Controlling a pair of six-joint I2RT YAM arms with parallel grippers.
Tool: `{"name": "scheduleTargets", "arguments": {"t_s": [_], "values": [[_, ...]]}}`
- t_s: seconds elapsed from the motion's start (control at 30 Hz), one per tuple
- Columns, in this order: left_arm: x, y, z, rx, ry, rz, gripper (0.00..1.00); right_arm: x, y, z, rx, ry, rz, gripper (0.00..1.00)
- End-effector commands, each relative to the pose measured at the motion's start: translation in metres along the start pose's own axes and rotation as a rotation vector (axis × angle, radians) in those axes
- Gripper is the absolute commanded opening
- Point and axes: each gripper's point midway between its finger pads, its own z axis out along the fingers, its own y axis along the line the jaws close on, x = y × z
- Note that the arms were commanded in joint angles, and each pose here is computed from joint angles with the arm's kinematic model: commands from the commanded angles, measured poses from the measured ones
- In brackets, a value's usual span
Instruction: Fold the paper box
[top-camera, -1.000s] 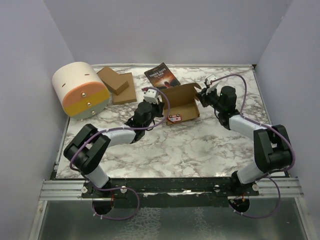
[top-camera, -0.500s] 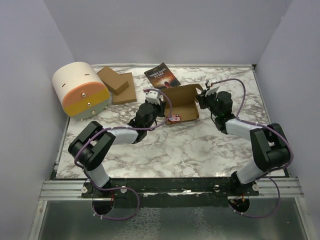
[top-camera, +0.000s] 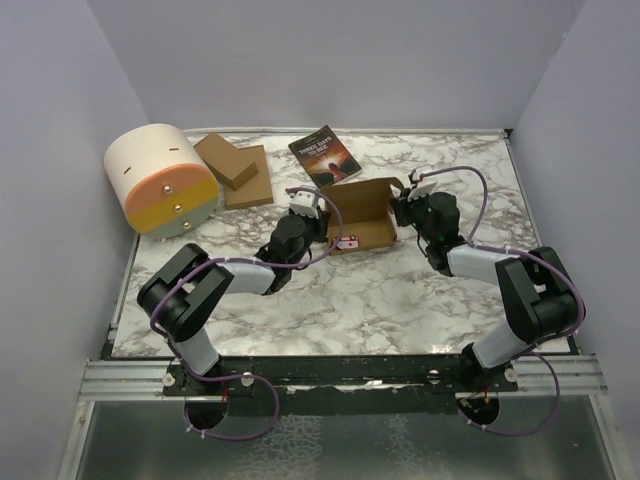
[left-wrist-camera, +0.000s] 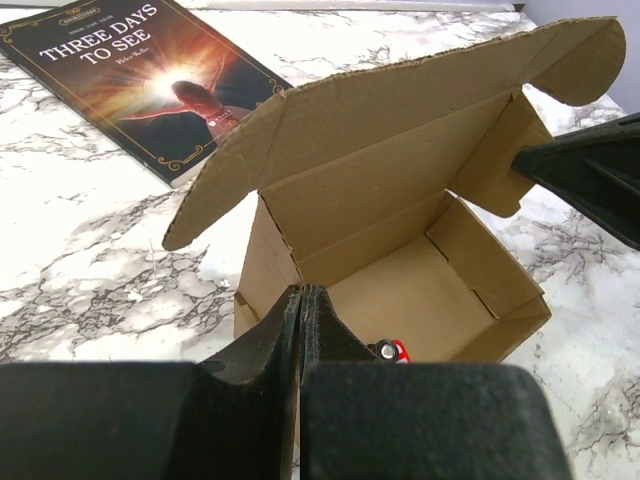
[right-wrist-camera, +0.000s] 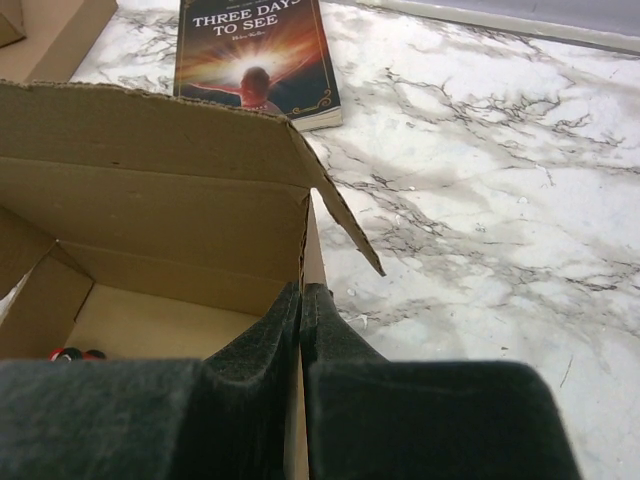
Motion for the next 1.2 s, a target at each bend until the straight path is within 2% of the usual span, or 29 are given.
{"name": "scheduleTargets", "arguments": {"t_s": [0.0,0.33,1.17], "values": [[-0.008,-0.011,-0.007,0.038,-0.039,-0.016,0.0,0.001,0.014,-0.003,-0.011,-0.013,0.028,0.01],[0.005,-0.015,-0.015,0.045,-0.021,-0.036,0.0,0.018,0.023,-0.012,-0.01,0.024,0.092,0.01],[0.024,-0.013,-0.032,0.038,0.016,-0.038,0.0,0.047,0.029,-0.032,-0.046,0.139,0.068,0.02]]}}
